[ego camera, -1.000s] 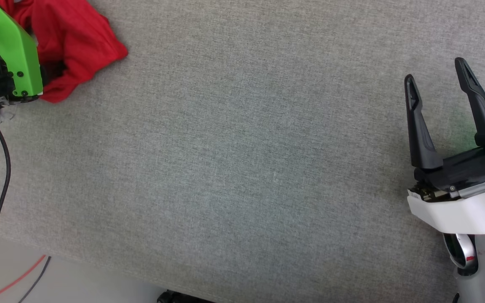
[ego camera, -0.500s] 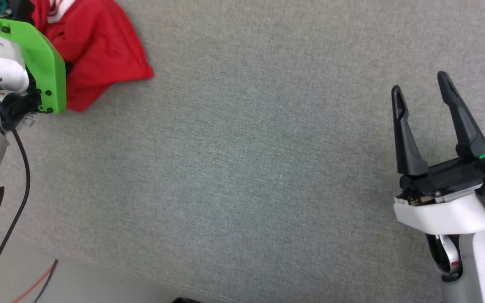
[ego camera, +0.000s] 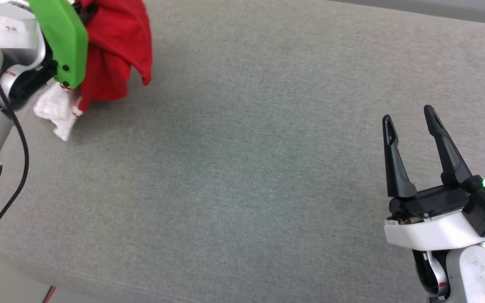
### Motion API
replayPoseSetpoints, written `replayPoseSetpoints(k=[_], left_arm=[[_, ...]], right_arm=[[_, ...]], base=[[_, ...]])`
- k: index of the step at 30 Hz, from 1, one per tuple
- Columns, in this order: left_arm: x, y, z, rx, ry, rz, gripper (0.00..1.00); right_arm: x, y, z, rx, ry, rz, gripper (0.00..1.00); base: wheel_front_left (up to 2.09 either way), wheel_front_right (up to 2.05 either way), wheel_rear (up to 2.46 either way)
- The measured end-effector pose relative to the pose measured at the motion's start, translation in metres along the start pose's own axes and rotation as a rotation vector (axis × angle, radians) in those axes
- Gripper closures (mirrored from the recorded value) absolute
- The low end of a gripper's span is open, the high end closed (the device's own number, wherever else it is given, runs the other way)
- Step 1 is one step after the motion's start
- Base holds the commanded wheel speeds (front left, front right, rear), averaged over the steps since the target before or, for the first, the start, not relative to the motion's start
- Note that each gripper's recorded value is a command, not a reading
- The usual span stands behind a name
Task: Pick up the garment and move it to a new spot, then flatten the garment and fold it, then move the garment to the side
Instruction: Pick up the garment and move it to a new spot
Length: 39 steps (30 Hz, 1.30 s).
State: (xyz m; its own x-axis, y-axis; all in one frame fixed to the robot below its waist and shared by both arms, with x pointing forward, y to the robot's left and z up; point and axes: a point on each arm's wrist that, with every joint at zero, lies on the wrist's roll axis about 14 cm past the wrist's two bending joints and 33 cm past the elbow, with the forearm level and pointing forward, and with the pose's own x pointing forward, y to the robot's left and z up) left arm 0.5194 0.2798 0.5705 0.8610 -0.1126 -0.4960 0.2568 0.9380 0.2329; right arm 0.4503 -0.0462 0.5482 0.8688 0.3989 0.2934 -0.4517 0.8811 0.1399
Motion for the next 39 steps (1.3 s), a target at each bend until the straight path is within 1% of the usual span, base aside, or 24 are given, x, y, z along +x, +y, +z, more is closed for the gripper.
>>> replayPoseSetpoints(k=[3,8,13,16,21,24,26,28,35,39], left_arm=[[0.002,-0.028,0.028,0.057,-0.075,-0.067,1.0],[0.01,-0.096,0.075,0.134,-0.211,-0.228,1.0],[0.014,-0.18,0.109,0.22,-0.341,-0.41,1.0],[0.012,-0.232,0.121,0.238,-0.403,-0.535,1.0],[-0.001,-0.32,0.125,0.278,-0.476,-0.749,1.0],[-0.01,-0.366,0.115,0.291,-0.483,-0.872,1.0],[-0.014,-0.391,0.105,0.275,-0.474,-0.942,1.0],[-0.011,-0.41,0.085,0.258,-0.435,-0.993,1.0],[0.006,-0.446,0.0,0.202,-0.22,-1.066,1.0],[-0.007,-0.47,-0.048,0.232,-0.097,-1.119,1.0]], right_arm=[[-0.005,-0.005,0.013,-0.018,-0.02,-0.023,0.0],[-0.017,-0.02,0.029,-0.036,-0.043,-0.078,0.0],[-0.033,-0.04,0.044,-0.044,-0.064,-0.149,0.0],[-0.044,-0.054,0.052,-0.062,-0.072,-0.199,0.0],[-0.063,-0.078,0.063,-0.092,-0.08,-0.283,0.0],[-0.074,-0.093,0.068,-0.112,-0.082,-0.338,0.0],[-0.08,-0.104,0.07,-0.127,-0.08,-0.372,0.0],[-0.086,-0.115,0.07,-0.135,-0.076,-0.409,0.0],[-0.095,-0.138,0.063,-0.149,-0.051,-0.474,0.0],[-0.093,-0.143,0.057,-0.152,-0.039,-0.482,0.0]], base=[[0.0,0.0,0.0],[0.0,0.0,0.0],[0.0,0.0,0.0],[0.0,0.0,0.0],[0.0,0.0,0.0],[0.0,0.0,0.0],[0.0,0.0,0.0],[0.0,0.0,0.0],[0.0,0.0,0.0],[0.0,0.0,0.0]])
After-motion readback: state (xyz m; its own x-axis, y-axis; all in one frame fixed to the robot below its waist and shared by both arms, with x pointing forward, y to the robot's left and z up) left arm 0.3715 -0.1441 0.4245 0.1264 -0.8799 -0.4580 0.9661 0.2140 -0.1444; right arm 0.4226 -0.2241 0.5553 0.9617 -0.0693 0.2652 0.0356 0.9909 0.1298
